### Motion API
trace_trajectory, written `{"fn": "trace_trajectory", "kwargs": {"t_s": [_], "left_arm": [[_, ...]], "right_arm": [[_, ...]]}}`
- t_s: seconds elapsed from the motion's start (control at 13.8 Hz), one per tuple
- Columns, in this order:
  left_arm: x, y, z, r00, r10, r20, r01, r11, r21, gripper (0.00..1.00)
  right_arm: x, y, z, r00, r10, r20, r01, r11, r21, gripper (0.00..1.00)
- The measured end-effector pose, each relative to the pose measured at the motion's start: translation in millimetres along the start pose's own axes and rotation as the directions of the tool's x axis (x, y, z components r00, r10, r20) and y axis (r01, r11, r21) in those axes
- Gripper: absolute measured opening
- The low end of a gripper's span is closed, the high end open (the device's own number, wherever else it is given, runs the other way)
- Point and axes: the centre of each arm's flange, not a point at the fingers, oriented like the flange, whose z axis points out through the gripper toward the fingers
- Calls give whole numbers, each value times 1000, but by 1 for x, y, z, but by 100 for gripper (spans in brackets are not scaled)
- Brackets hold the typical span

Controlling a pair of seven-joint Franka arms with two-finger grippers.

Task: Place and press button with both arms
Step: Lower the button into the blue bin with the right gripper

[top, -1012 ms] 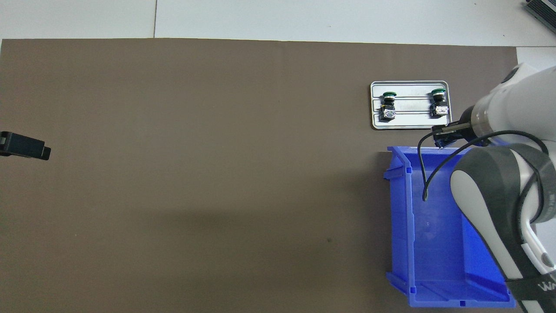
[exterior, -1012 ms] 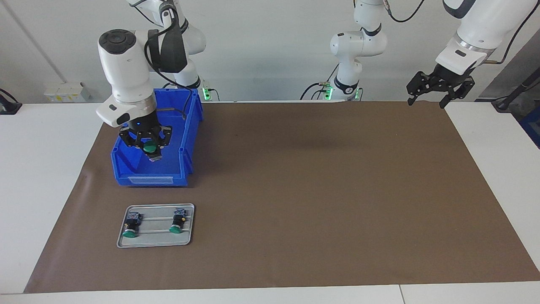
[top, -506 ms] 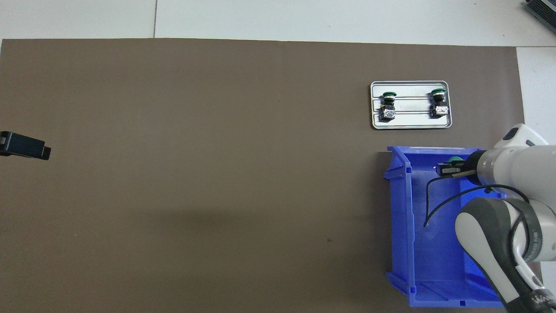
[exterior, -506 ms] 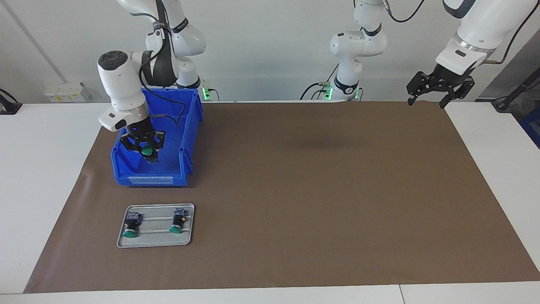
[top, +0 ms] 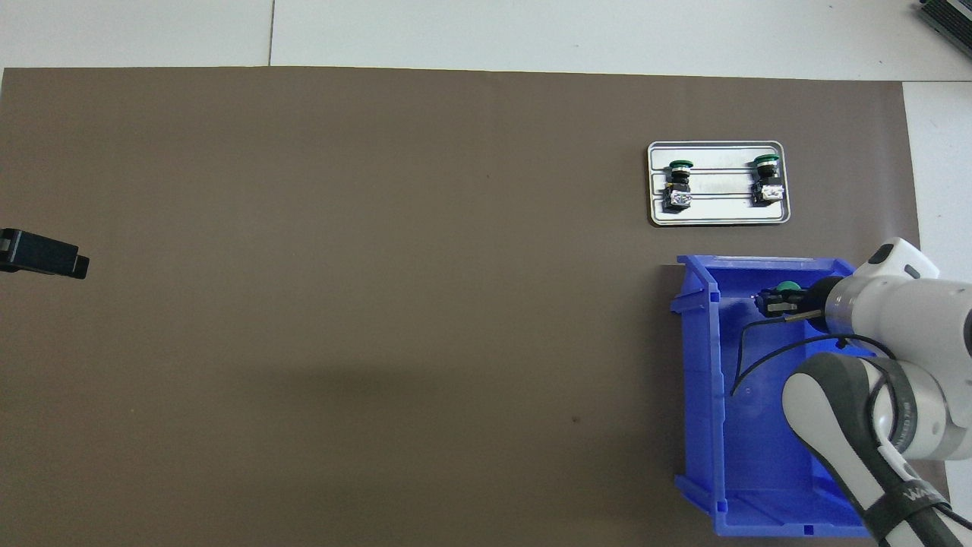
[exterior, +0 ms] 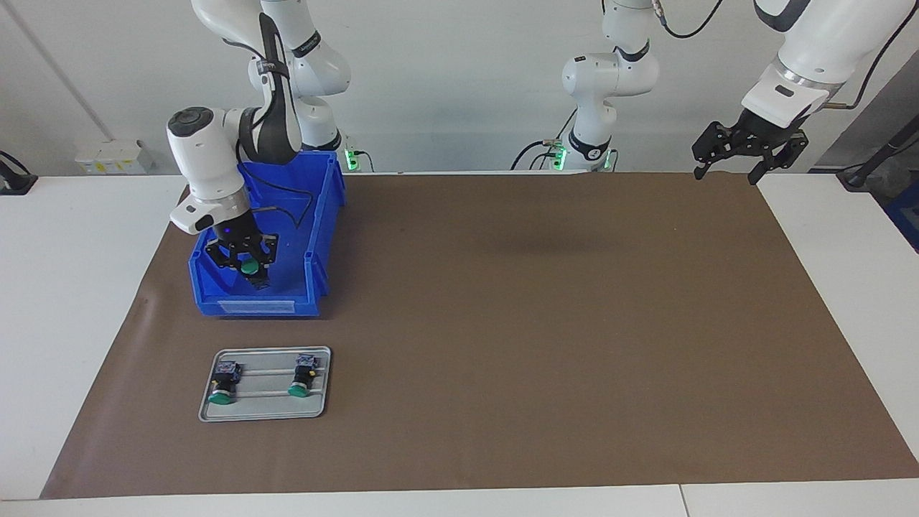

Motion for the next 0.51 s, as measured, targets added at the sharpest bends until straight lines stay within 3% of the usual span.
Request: {"fn": "trace_trajectory", "kwargs": {"t_s": [0.51], "left_arm": [[0,0,0,1000,0,0,0,1000,0,100]], "right_arm": [[-3,0,22,1000,0,-3,0,1000,-4,37]]}}
